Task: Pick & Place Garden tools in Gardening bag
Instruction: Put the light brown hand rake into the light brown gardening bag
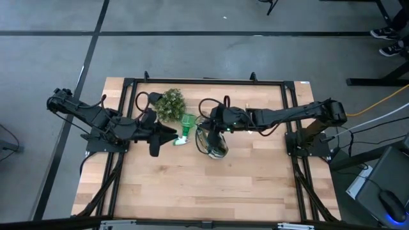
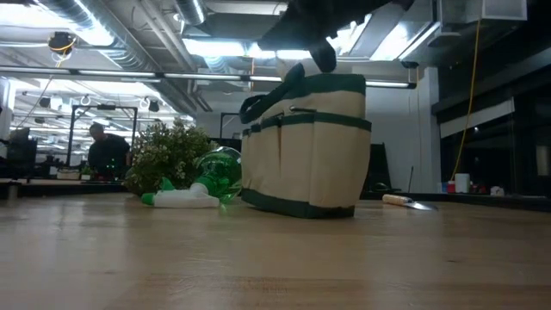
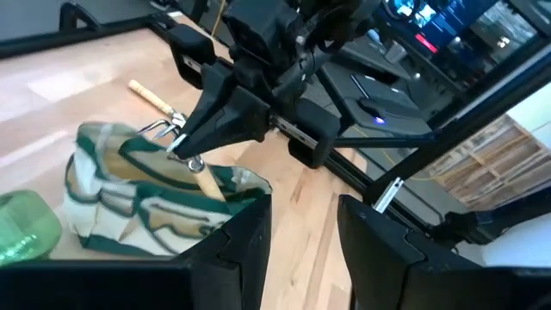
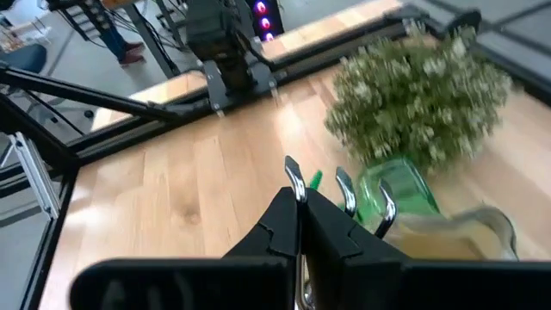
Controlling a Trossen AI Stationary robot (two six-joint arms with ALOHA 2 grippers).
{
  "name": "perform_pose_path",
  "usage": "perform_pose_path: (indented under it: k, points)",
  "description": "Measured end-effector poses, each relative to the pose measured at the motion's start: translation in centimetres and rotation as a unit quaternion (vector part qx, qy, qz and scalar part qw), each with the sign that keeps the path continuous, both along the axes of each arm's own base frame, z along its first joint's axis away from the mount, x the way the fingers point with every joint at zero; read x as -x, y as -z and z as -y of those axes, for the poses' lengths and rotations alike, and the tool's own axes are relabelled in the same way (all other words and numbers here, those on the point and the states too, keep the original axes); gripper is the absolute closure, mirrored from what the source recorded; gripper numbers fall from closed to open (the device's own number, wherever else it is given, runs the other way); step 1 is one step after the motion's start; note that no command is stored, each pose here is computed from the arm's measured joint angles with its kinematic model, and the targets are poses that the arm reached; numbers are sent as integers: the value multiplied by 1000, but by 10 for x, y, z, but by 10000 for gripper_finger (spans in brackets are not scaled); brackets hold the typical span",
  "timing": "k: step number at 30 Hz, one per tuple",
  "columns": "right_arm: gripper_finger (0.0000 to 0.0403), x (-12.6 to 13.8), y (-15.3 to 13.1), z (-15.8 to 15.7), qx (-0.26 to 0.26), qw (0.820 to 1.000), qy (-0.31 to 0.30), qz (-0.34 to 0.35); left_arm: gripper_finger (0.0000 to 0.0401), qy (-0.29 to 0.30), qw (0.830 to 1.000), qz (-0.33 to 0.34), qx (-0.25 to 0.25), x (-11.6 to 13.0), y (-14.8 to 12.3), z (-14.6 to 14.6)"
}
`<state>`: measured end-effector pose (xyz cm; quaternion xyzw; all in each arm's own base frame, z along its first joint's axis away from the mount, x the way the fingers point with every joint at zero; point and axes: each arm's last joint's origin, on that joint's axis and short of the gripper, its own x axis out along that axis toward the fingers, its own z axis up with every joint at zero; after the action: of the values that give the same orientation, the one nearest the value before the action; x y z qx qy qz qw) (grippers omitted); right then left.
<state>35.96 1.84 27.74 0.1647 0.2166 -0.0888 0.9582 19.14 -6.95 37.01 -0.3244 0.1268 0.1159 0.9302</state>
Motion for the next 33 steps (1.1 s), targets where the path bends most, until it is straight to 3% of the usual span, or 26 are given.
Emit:
perform_pose_path:
  k: [13, 27, 33]
  points:
    - [391, 9, 2, 2, -64, 997, 36, -38, 272, 17, 999, -7, 28, -3, 5, 11]
    - [320, 11, 5, 2, -75, 995, 40, -56, 272, 37, 999, -28, 11, -9, 12, 19]
    - [264, 11, 5, 0, -118, 991, 29, -58, 272, 51, 998, -32, -13, -9, 12, 19]
